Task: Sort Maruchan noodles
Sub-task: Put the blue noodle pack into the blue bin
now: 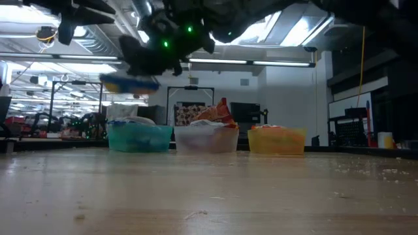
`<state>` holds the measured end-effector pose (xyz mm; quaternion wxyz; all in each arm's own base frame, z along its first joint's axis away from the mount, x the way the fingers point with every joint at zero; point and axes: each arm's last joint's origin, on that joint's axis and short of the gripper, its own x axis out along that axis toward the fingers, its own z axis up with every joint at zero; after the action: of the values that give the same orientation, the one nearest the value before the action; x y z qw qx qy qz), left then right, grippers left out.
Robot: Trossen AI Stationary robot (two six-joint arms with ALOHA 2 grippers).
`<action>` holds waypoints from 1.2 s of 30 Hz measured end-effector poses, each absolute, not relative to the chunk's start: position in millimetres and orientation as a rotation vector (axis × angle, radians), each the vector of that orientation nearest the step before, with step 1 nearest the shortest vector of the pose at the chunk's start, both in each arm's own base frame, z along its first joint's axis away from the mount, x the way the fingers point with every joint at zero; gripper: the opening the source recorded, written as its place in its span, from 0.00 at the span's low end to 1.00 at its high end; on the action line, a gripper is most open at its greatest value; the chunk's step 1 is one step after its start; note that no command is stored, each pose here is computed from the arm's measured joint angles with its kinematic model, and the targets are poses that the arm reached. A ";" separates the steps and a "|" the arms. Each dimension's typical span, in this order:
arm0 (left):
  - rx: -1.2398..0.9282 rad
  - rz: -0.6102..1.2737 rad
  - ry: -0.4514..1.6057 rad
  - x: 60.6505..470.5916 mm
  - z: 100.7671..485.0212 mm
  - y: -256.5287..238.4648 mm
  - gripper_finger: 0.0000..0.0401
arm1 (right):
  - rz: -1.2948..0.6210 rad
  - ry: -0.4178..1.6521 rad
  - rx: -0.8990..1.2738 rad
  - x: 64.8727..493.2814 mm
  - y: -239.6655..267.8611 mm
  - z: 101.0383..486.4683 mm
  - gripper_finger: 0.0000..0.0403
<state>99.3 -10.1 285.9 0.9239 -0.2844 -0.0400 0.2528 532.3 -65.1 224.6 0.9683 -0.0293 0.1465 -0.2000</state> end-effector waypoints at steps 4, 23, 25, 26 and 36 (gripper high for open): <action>-0.565 0.544 -0.085 95.0 285.6 -8.2 0.20 | -0.354 0.359 -0.031 532.5 -109.9 222.1 0.00; -0.516 0.594 -0.060 93.6 282.4 -6.9 0.21 | -0.220 0.375 0.049 524.5 -166.5 198.2 0.00; -0.515 0.594 -0.060 93.6 282.3 -6.9 0.21 | -0.213 0.372 0.070 525.0 -168.2 194.8 0.00; -0.515 0.594 -0.060 93.6 282.3 -6.9 0.21 | -0.218 0.361 0.071 526.3 -169.0 192.4 0.00; -0.523 0.598 -0.064 93.6 282.4 -6.8 0.21 | -0.254 0.377 0.104 528.9 -174.9 171.5 0.05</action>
<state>93.6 -6.8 282.4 0.9217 -0.2545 -0.0314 0.2912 528.9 -174.9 171.5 0.9729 0.0515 0.1868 -0.1260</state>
